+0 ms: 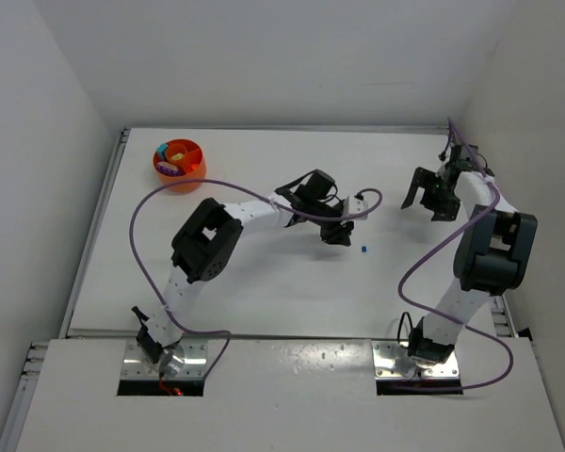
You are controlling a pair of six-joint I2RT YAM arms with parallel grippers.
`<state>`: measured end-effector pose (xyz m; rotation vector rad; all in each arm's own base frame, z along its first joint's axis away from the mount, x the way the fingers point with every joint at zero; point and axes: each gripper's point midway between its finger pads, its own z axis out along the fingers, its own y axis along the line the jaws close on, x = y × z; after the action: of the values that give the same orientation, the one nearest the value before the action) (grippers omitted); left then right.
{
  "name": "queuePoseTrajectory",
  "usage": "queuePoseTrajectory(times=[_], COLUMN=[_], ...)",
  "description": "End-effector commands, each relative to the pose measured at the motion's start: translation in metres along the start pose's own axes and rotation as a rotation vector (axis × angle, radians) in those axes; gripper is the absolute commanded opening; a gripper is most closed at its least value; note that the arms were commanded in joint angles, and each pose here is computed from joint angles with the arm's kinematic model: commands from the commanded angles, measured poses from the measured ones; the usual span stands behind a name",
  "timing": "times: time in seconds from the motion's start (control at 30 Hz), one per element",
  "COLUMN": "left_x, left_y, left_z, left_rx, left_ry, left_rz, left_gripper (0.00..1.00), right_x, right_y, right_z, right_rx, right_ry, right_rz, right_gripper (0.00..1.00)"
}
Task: Sort the legos into containers by color
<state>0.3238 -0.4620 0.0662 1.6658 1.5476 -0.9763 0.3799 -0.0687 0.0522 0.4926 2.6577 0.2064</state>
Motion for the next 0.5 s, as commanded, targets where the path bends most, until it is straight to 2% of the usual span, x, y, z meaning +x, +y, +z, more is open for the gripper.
queuePoseTrajectory(times=[0.0, 0.13, 0.47], left_x=[-0.017, -0.01, -0.007], left_y=[0.007, -0.002, -0.011], left_z=[0.015, 0.029, 0.055], left_rx=[-0.056, -0.05, -0.06], left_ry=[-0.056, -0.04, -0.007], left_rz=[0.043, 0.033, -0.01], left_gripper=[0.41, 0.41, 0.52], right_x=[-0.019, -0.023, -0.029], right_y=[0.003, 0.002, 0.006], right_z=[-0.015, -0.017, -0.013], right_rx=[-0.009, -0.015, -0.043], right_ry=[-0.075, -0.084, -0.081], right_rz=[0.004, 0.01, 0.009], right_gripper=[0.97, 0.97, 0.97])
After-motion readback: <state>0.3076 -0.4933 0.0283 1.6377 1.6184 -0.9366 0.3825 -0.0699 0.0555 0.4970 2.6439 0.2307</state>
